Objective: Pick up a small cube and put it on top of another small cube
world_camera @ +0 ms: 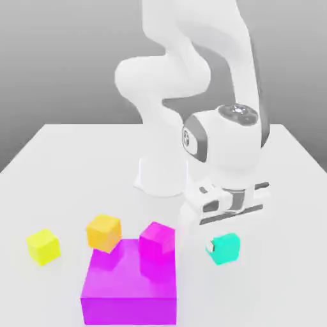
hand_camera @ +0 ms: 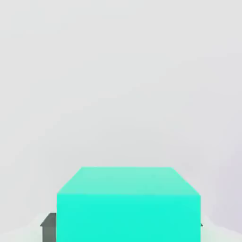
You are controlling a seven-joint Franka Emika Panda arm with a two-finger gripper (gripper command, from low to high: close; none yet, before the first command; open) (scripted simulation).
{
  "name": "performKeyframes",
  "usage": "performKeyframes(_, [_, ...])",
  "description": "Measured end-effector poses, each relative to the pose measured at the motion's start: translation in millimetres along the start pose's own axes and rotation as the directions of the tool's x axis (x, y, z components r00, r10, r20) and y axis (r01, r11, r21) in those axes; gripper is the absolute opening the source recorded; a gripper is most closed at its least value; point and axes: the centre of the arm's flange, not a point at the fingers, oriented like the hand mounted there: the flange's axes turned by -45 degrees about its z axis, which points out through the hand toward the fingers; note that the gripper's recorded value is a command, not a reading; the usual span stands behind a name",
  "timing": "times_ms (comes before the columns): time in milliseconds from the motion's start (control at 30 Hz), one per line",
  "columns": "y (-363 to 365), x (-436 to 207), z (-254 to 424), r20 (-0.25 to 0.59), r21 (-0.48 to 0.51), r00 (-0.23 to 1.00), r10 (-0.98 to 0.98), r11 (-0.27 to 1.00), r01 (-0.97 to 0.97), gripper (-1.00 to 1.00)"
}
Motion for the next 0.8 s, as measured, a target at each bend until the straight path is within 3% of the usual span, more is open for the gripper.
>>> performKeyframes(100, [12,6,-27,-0.034,-0.051,0.998,-0.061,0.997,0.06,-1.0])
performKeyframes(233, [85,-2,-66,-0.029,-0.095,0.999,0.02,0.995,-0.023,-1.0])
performKeyframes(500, [222,-79,-123,0.007,-0.011,0.954,0.3,0.954,-0.3,-1.0])
performKeyframes(667, [234,-90,-79,0.008,0.004,0.946,0.324,0.946,-0.324,-1.0])
performKeyframes(700, [234,-91,-70,0.008,0.003,0.946,0.324,0.946,-0.324,1.0])
performKeyframes(800, [234,-91,-70,0.008,0.003,0.946,0.324,0.946,-0.324,1.0])
